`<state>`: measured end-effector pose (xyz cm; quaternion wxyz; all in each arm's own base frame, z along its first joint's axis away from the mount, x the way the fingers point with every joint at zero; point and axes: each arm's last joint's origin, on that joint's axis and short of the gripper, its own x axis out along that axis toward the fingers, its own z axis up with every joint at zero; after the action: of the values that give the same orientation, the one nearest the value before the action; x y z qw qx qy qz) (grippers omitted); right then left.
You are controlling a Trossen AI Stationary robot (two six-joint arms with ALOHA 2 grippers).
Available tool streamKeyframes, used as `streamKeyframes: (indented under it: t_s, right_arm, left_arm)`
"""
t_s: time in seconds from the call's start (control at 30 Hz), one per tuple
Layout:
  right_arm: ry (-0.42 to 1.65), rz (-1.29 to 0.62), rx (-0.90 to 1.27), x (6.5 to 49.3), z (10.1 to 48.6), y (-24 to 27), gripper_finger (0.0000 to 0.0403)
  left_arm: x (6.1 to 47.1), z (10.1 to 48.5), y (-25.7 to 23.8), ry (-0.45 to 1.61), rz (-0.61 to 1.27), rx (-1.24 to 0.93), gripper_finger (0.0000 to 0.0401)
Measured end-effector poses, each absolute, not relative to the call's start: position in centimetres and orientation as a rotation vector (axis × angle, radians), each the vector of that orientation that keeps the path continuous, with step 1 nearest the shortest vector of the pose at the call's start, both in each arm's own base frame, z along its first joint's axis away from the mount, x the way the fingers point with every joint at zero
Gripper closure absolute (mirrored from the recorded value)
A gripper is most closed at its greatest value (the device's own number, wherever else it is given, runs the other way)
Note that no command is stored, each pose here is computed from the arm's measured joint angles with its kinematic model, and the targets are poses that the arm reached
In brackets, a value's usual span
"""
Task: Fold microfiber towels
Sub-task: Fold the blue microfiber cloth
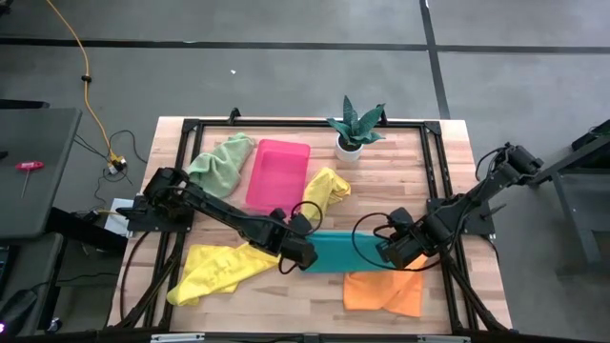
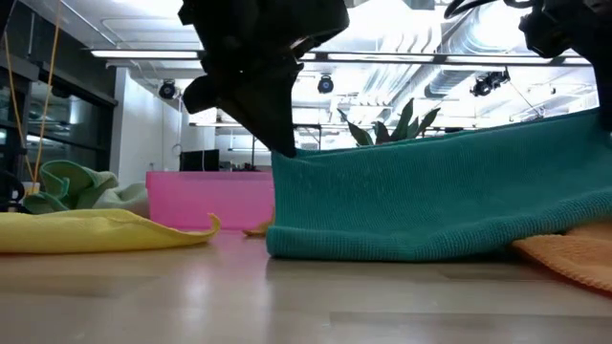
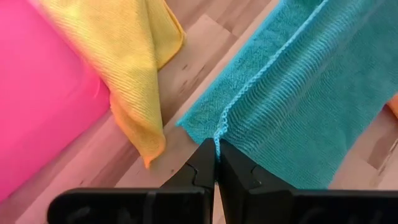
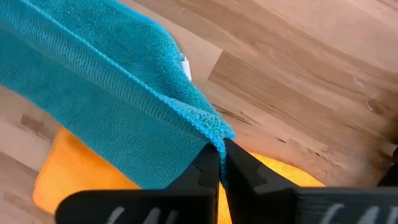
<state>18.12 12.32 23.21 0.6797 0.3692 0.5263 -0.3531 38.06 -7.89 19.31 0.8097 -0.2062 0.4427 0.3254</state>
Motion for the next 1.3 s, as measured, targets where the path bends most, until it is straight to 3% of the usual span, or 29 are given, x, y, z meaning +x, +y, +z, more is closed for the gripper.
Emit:
streamKeyframes:
  t_s: [0.67,0.77,1.1,1.3]
  right_arm:
    - [1.167,-0.822,0.857,18.1,23.2,12.3,0.0398]
    - [1.168,-0.822,0.857,18.1,23.2,12.3,0.0374]
    - [1.143,-0.858,0.809,17.9,23.2,12.0,0.0242]
    - [1.163,-0.84,0.779,17.2,23.8,11.5,0.0203]
  left_arm:
    - [38.1,19.3,-7.9,0.94,0.695,-0.412,0.0399]
    - [38.1,19.4,-7.9,0.933,0.705,-0.418,0.0385]
    - [38.0,19.3,-7.2,0.95,0.718,-0.387,0.03]
    - [37.0,20.6,-6.3,1.013,0.711,-0.342,0.0264]
